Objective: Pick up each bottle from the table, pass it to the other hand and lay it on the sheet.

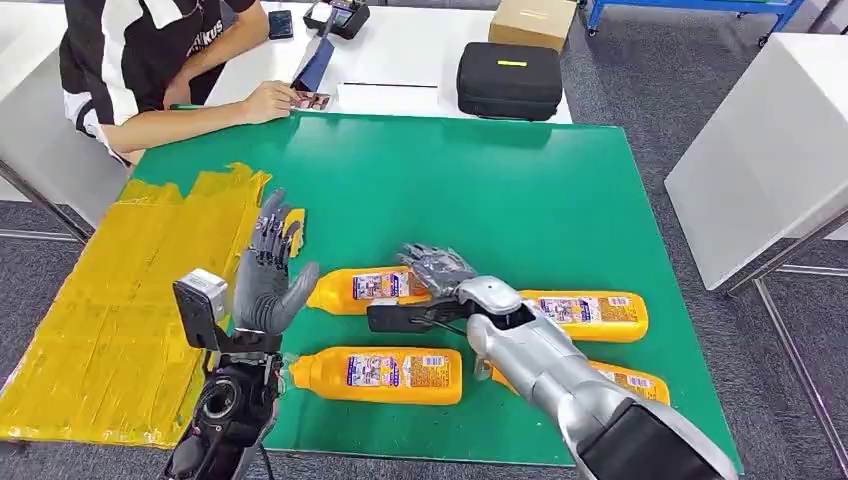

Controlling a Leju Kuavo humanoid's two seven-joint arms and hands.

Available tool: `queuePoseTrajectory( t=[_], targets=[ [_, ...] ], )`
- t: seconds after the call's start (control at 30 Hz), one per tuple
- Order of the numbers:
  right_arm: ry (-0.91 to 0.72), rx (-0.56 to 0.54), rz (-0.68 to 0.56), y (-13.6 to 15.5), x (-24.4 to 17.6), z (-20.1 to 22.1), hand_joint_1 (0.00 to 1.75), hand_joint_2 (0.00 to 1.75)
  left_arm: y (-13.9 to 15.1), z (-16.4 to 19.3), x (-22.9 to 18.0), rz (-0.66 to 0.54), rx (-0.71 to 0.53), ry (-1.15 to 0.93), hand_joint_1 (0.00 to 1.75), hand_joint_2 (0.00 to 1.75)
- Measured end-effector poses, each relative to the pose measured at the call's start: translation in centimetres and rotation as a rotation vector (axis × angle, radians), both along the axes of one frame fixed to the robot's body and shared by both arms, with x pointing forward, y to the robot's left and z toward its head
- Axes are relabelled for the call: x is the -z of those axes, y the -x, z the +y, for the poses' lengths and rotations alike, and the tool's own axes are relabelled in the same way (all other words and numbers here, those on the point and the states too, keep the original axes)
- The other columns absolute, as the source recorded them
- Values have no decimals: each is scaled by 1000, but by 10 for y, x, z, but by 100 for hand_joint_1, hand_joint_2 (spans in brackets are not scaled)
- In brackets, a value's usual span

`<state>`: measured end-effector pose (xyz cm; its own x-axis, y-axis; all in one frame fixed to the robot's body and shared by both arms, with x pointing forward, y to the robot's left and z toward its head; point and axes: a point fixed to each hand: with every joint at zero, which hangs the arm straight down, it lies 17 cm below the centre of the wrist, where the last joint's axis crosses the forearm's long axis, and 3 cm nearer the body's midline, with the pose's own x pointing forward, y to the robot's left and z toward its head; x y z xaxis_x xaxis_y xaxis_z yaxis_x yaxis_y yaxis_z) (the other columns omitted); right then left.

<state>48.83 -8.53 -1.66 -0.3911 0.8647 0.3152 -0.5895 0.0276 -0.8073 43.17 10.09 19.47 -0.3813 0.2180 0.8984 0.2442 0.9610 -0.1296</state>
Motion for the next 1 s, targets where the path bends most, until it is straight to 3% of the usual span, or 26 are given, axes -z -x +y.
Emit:
queuePoseTrajectory(
  t=[0.27,0.33,0.37,0.43,0.47,0.57,1.0],
  targets=[
    [12,11,15,3,7,-4,0,175,-1,0,4,9,0,3,0,175],
    [13,13,19,4,8,-5,9,175,-1,0,4,10,0,4,0,175],
    [14,14,21,4,9,-6,19,175,-1,0,4,9,0,4,0,175],
    [17,17,24,6,12,-7,72,175,-1,-1,4,10,8,13,0,175],
    [20,18,23,7,14,-8,134,175,0,-2,4,10,17,17,0,175],
    [22,20,22,10,18,-9,169,175,2,-4,1,8,42,34,0,175],
    [56,59,-14,11,25,-17,175,175,13,-9,-35,-79,90,71,0,175]
  ],
)
